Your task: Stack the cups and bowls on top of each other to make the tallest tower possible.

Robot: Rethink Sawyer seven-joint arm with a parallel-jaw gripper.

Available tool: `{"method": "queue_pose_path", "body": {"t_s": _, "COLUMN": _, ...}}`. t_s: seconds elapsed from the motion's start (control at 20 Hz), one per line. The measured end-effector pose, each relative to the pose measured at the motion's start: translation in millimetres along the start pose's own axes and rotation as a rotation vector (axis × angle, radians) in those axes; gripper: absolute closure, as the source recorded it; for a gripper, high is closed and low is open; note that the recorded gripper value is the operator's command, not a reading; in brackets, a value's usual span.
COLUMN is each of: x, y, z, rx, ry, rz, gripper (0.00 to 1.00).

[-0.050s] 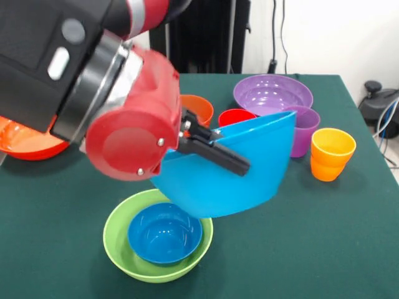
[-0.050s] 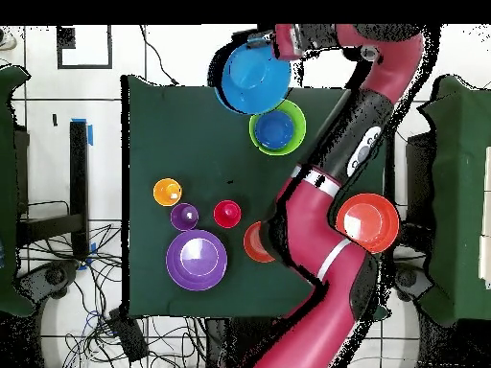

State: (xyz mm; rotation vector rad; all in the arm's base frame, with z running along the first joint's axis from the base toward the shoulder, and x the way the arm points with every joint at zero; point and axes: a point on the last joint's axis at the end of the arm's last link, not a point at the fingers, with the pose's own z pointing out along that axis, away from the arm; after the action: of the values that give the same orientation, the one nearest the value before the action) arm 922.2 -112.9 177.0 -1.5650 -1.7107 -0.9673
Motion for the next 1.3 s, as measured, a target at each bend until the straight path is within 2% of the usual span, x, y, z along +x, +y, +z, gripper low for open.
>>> {"method": "queue_pose_path", "body": {"t_s": 0.2, "x": -19.5, "y": -16.3, "z": 9.5, "rx": 0.041, "ry": -0.024, "rz": 0.004, "gripper": 1.00}}
{"method": "queue_pose_path", "body": {"t_s": 0.4, "x": -43.0, "y": -40.9, "z": 22.4, "rx": 0.103, "ry": -0.053, "rz": 0.019, "gripper": 1.00}}
{"method": "queue_pose_path", "body": {"t_s": 0.7, "x": -63.0, "y": -69.3, "z": 33.3, "rx": 0.174, "ry": -0.062, "rz": 0.035, "gripper": 1.00}}
{"method": "queue_pose_path", "body": {"t_s": 1.1, "x": -69.4, "y": -85.9, "z": 50.6, "rx": 0.239, "ry": -0.038, "rz": 0.051, "gripper": 1.00}}
{"method": "queue_pose_path", "body": {"t_s": 1.3, "x": -68.7, "y": -89.4, "z": 57.4, "rx": 0.269, "ry": -0.048, "rz": 0.054, "gripper": 1.00}}
